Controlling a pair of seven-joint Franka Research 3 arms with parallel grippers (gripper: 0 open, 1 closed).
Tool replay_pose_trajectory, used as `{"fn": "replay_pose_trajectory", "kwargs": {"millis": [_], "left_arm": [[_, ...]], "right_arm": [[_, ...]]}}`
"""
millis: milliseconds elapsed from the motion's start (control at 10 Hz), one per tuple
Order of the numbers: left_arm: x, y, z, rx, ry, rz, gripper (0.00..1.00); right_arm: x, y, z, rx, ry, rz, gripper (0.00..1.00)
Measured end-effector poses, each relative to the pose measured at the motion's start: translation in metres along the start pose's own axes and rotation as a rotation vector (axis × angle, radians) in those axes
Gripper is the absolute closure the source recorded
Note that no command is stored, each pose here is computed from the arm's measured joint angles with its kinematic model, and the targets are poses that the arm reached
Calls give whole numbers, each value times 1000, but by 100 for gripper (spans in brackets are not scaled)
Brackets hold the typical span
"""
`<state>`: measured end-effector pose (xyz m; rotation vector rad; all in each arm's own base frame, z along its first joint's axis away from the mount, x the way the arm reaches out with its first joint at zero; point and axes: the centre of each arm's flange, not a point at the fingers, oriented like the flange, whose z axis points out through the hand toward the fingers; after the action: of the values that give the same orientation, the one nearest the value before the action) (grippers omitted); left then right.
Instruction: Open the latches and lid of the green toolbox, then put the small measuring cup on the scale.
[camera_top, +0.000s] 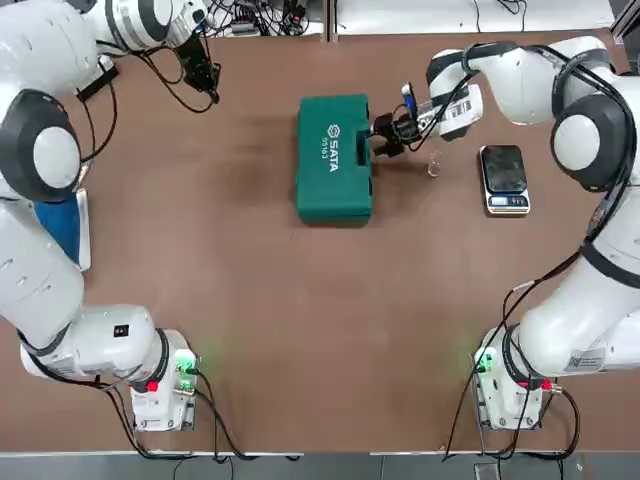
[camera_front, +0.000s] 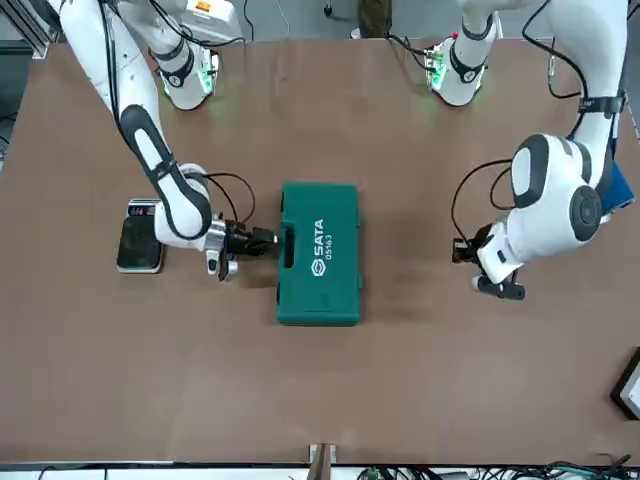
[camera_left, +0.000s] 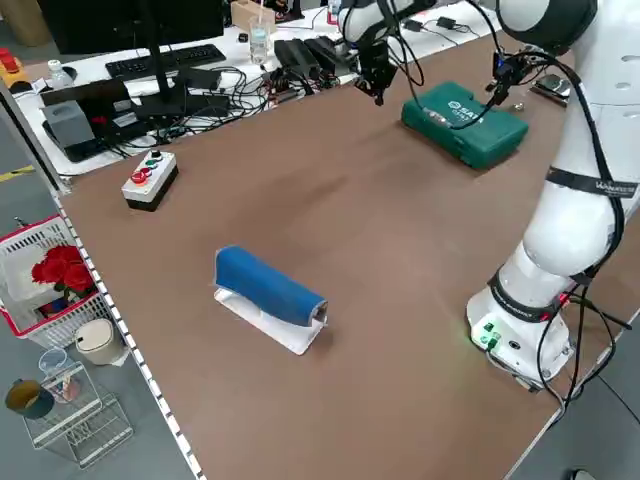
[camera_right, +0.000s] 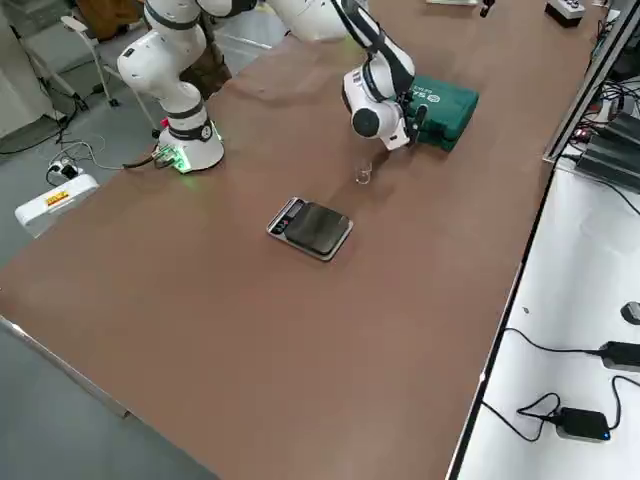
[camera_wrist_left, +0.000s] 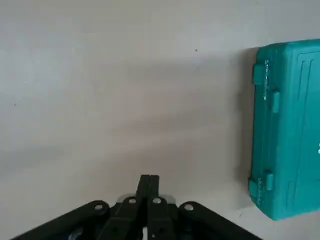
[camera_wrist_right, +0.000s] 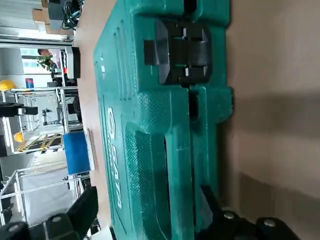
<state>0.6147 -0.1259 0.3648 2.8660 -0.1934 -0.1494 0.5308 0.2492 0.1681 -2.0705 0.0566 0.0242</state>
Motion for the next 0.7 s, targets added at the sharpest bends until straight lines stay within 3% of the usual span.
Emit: {"fn": "replay_pose_trajectory", "kwargs": {"millis": [500, 700], "left_arm": [[2, 11, 5, -47, 13, -12, 99], [11, 13, 21, -115, 42, -71, 99]], "right_arm": [[-1, 4, 7, 0, -4, 10, 16], [0, 5, 9, 3, -3, 10, 19]]}}
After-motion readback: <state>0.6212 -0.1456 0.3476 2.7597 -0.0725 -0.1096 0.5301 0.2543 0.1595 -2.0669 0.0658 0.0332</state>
